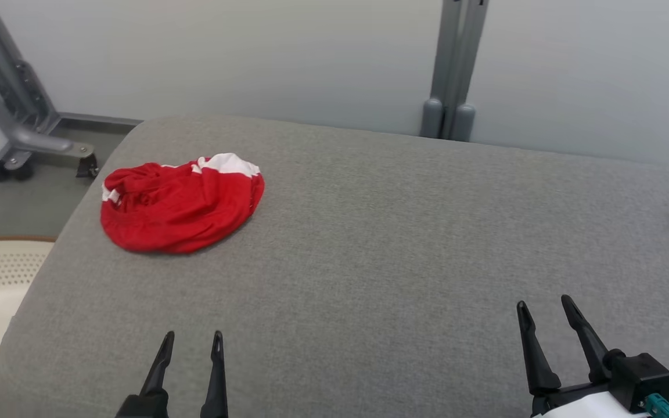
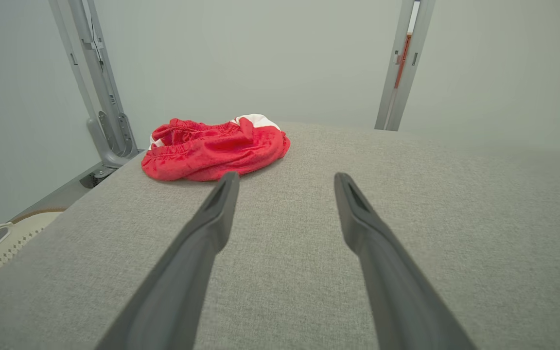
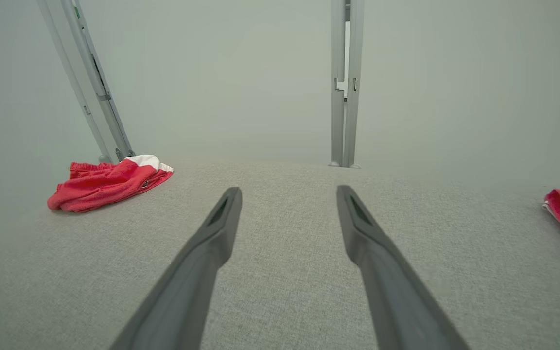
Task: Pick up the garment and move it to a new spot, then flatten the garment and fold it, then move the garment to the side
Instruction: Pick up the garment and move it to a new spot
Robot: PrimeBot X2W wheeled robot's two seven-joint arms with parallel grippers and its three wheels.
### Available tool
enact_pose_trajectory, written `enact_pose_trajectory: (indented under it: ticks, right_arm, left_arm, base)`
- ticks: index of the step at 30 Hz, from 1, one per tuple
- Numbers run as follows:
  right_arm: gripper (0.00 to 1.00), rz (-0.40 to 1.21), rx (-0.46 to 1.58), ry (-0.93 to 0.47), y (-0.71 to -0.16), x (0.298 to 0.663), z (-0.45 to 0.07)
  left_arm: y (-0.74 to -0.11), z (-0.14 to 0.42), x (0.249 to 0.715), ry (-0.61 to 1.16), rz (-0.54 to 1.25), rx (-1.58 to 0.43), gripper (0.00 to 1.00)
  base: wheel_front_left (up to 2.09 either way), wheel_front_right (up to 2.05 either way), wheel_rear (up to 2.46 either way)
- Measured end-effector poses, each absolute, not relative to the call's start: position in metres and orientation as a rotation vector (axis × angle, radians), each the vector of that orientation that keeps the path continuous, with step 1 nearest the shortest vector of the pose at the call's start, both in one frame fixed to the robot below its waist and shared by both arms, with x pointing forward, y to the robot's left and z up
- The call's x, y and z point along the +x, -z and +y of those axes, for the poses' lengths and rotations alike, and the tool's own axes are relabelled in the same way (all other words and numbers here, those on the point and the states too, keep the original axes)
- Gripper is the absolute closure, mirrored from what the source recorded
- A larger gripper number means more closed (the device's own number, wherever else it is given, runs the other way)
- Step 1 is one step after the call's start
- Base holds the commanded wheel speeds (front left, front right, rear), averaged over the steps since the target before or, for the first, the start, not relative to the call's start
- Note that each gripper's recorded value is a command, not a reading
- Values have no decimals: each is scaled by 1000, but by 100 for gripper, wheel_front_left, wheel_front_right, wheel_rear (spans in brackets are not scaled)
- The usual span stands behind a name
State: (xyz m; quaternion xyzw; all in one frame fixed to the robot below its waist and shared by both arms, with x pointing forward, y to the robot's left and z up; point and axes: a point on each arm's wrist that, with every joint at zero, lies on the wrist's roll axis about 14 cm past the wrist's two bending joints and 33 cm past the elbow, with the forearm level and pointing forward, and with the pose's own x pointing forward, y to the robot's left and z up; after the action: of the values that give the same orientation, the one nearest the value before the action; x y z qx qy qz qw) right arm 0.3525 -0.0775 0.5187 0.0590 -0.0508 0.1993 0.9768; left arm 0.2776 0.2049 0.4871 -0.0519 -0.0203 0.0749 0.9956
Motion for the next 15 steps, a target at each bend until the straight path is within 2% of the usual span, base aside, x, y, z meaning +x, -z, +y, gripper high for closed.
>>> enact_pose_trajectory:
  ticks: [15]
  right_arm:
    - [0, -104, 144, -685, -525, 370, 21]
  left_arm:
    - [-493, 279, 216, -481, -70, -96, 0]
  base:
    - [0, 0, 0]
